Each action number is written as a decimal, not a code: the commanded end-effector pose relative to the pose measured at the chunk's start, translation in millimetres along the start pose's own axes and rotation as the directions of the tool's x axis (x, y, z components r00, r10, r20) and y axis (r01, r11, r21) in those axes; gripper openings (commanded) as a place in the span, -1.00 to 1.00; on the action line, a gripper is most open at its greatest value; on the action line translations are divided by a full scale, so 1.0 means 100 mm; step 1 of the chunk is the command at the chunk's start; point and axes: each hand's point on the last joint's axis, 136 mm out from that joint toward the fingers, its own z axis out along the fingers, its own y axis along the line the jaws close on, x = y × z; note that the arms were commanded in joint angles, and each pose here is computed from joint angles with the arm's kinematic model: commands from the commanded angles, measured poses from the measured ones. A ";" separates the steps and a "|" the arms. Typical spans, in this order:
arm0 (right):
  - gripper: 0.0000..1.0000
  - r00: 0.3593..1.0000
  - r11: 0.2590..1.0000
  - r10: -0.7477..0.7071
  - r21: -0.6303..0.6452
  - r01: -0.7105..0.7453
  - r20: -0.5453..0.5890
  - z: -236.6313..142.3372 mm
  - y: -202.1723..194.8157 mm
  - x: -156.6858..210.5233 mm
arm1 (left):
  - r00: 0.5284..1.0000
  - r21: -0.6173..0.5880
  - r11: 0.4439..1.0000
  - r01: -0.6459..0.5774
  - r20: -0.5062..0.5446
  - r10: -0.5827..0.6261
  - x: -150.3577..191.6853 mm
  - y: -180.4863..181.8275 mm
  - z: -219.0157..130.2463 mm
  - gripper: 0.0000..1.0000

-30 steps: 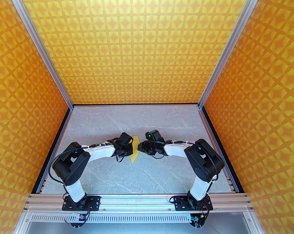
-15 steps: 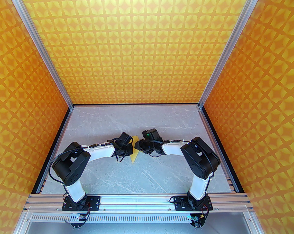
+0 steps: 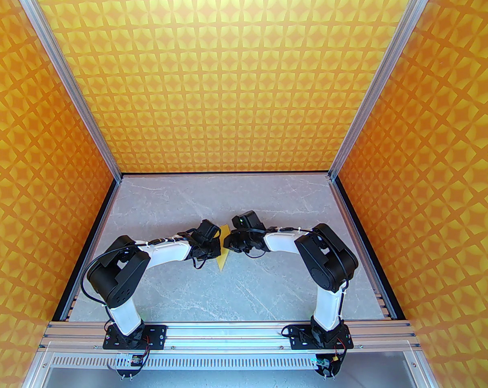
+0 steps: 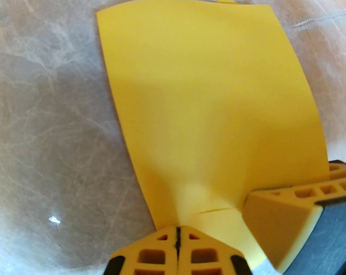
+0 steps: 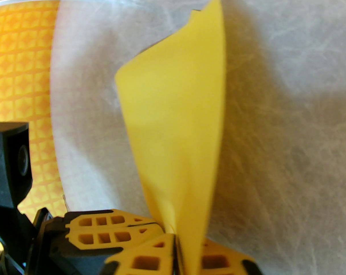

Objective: Fold a paper plane with a square sheet of paper (fold left side to right side)

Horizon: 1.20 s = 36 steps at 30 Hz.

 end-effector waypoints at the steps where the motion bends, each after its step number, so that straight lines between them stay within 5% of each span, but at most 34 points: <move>1: -0.88 0.999 0.990 -0.022 0.136 0.027 -0.037 0.03 -0.19 0.07 | 1.000 0.004 1.000 -0.003 -0.023 0.003 0.05 0.03 0.04 -1.00; 18: -1.00 0.998 0.970 -0.015 0.243 0.029 -0.059 0.07 -0.28 0.08 | 0.999 0.214 0.975 0.051 0.008 -0.054 0.04 -0.32 -0.30 -1.00; 36: -1.00 0.998 0.964 0.002 0.265 0.013 -0.056 0.07 -0.27 0.05 | 0.992 0.147 0.987 0.057 -0.118 -0.039 0.65 -0.17 -0.05 -1.00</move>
